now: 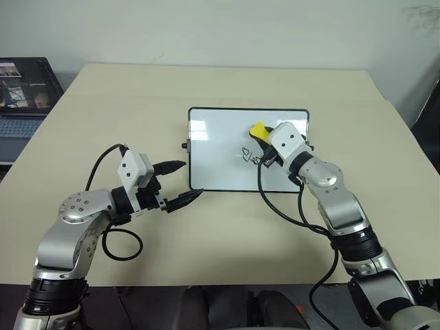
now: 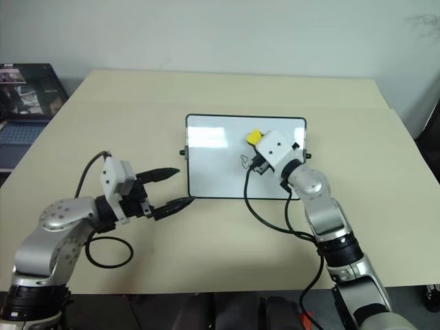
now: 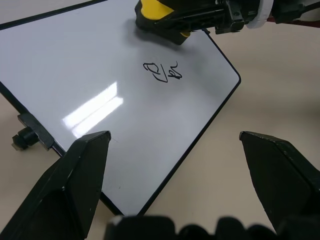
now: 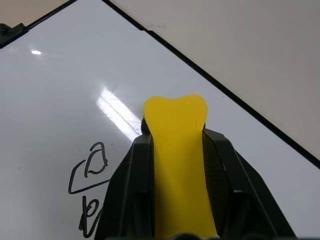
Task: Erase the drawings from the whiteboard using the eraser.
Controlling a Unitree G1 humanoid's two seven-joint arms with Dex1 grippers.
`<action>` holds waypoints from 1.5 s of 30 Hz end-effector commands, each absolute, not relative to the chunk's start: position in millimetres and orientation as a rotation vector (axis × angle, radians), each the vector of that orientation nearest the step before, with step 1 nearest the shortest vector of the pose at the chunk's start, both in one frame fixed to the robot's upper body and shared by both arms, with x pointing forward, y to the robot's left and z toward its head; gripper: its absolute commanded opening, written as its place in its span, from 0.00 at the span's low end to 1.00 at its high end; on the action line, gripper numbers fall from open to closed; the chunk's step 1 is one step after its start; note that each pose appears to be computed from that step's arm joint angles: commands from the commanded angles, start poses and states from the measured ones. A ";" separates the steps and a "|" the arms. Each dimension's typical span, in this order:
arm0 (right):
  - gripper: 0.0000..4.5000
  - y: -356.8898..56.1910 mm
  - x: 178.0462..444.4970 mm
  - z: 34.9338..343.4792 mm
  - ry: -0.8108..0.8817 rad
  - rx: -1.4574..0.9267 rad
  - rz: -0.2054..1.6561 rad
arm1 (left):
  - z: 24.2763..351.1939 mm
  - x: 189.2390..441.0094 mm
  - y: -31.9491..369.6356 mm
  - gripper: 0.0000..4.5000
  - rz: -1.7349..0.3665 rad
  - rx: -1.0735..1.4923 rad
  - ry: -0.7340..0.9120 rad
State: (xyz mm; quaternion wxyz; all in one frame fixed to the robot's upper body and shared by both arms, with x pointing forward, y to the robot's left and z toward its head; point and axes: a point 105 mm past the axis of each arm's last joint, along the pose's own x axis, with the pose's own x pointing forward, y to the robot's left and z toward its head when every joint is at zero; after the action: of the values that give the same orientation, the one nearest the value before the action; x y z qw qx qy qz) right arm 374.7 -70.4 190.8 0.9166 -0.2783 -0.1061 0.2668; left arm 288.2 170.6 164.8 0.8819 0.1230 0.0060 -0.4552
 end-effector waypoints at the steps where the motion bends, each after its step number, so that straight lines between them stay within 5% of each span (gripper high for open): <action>1: 0.22 -77.4 362.0 219.4 -0.306 -0.554 0.537 | 176.4 285.3 171.3 1.00 -0.935 0.294 -0.040; 14: 0.22 -104.7 291.8 173.6 -0.118 -0.363 0.459 | 175.4 295.1 186.0 1.00 -0.801 0.267 -0.093; 23: 0.22 -124.0 277.1 145.7 -0.048 -0.335 0.385 | 168.3 291.5 184.5 1.00 -0.841 0.248 -0.058; 34: 0.22 -109.1 283.5 170.1 -0.152 -0.346 0.435 | 167.0 287.3 181.7 1.00 -0.853 0.247 -0.053; 45: 0.22 -59.7 342.9 193.0 -0.253 -0.523 0.530 | 167.0 286.6 172.2 1.00 -0.880 0.245 -0.058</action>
State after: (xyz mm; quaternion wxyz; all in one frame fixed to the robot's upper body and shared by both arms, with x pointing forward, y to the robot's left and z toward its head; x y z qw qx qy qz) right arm 339.7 -63.6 178.1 0.9291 -0.2460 -0.0916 0.2606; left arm 289.8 179.3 155.0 0.9037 0.1119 -0.0041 -0.4134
